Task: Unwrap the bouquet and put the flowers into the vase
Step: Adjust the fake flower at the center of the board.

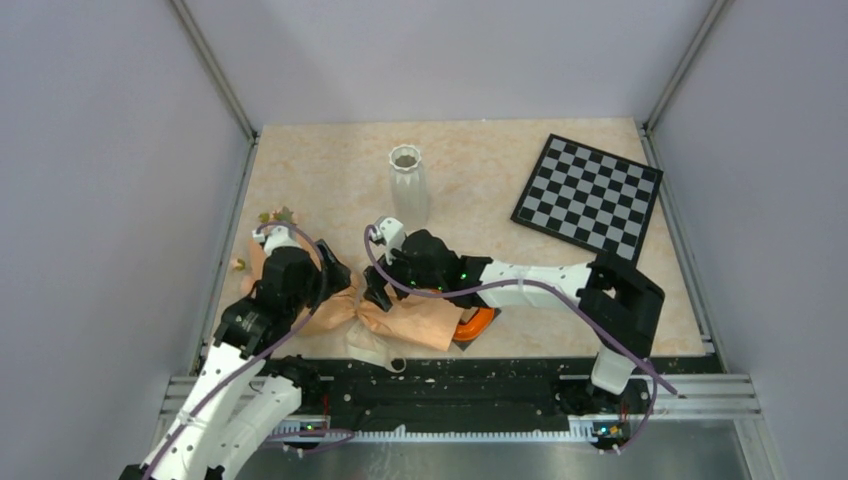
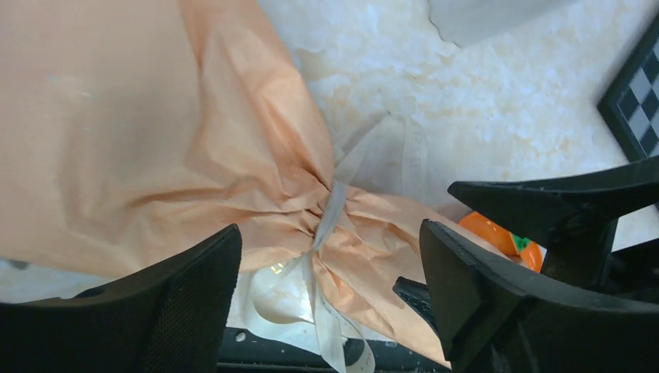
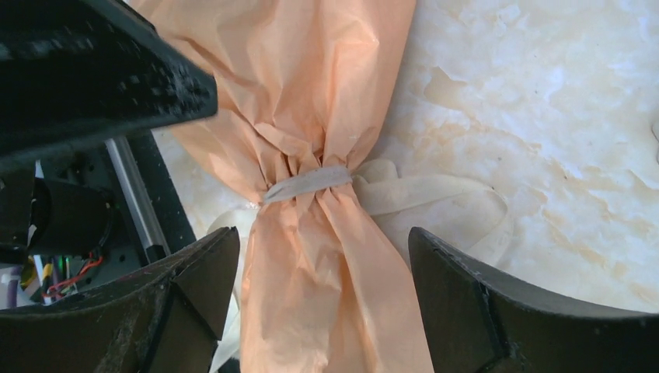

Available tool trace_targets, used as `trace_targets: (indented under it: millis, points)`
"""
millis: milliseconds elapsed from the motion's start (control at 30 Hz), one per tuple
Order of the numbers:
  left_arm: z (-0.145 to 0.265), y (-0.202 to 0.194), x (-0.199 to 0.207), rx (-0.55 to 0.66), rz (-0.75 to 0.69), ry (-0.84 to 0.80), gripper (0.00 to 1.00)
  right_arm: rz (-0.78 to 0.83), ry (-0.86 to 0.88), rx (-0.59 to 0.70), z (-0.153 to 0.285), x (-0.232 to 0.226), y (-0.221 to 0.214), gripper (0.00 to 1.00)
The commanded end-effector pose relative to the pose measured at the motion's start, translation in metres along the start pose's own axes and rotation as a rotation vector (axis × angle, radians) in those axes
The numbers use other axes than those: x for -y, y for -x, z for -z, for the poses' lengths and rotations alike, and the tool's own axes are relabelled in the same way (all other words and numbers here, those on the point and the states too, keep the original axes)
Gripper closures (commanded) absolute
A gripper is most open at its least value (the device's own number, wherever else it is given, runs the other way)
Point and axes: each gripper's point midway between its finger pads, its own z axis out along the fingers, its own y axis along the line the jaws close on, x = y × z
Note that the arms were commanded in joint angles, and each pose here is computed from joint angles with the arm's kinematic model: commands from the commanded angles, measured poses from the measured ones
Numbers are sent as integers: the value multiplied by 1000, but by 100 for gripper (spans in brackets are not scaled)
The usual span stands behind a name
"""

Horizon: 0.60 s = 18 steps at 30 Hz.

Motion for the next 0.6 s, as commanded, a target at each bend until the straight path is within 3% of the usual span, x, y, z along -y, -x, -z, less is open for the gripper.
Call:
trace_targets:
  millis: [0,167,333,567]
  points:
    - [8,30,-22,73,-74,136,10,53,27,71,-17,-13,24,18]
    - [-3,63,-34,127,-21,160,7,88,64,81,-28,-24,21,19]
    - [5,105,-46,284,37,207,6,128,68,51,-45,-32,11,19]
    - [21,124,-54,427,151,239,4,223,20,-57,-78,-21,-20,19]
